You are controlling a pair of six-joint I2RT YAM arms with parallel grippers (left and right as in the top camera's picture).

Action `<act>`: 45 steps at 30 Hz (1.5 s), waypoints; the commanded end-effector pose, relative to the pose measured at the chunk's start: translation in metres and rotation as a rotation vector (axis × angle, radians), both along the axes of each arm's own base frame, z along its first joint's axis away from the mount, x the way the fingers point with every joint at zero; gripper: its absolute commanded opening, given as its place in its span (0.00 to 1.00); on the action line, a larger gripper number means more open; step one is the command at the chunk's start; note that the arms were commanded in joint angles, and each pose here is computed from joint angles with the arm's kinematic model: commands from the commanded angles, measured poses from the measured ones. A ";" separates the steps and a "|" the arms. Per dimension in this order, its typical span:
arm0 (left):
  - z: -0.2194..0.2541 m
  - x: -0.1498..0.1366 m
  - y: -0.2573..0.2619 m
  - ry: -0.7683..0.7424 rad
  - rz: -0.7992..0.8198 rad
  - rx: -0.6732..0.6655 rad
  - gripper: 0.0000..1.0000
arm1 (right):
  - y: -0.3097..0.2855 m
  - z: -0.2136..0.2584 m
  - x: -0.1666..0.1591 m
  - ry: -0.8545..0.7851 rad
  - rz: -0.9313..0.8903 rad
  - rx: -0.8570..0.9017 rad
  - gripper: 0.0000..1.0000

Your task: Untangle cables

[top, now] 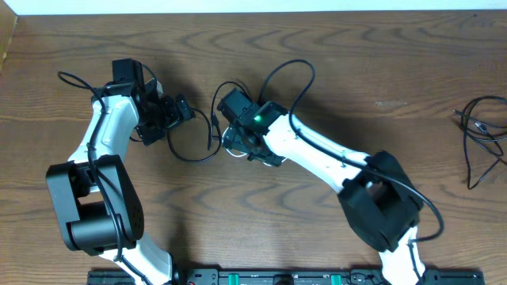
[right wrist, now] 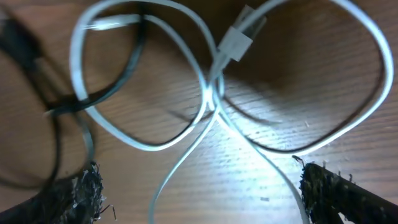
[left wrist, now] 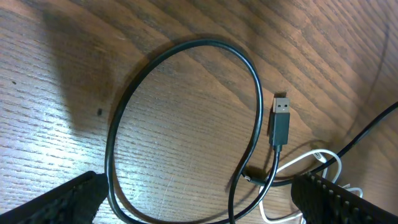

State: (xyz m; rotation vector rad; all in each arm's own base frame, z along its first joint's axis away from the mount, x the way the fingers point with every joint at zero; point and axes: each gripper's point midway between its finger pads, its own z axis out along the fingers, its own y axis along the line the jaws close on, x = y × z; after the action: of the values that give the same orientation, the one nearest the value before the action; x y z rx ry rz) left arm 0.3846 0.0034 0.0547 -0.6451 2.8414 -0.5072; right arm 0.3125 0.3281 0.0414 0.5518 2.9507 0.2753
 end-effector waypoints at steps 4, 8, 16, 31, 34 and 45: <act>-0.003 -0.004 -0.001 0.013 0.000 0.007 1.00 | -0.001 -0.034 0.002 0.040 -0.066 -0.025 0.91; -0.003 -0.004 -0.001 0.013 0.000 0.007 1.00 | 0.000 -0.046 0.002 0.048 -0.066 -0.033 0.78; -0.003 -0.004 -0.001 0.013 0.000 0.007 1.00 | 0.000 -0.049 -0.002 0.054 -0.057 -0.051 0.32; -0.003 -0.004 -0.001 0.013 0.000 0.007 1.00 | -0.027 -0.051 -0.003 0.101 -0.095 -0.118 0.01; -0.003 -0.004 -0.001 0.013 0.000 0.007 1.00 | -0.047 -0.052 -0.002 0.141 -0.131 -0.155 0.01; -0.003 -0.004 -0.001 0.013 0.000 0.008 1.00 | -0.094 -0.051 0.009 0.231 -0.166 -0.183 0.08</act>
State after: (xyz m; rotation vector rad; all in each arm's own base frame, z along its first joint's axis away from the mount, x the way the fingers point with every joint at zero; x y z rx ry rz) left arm 0.3846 0.0034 0.0547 -0.6451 2.8414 -0.5072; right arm 0.3223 0.2355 -0.0009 0.8885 3.0502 -0.0711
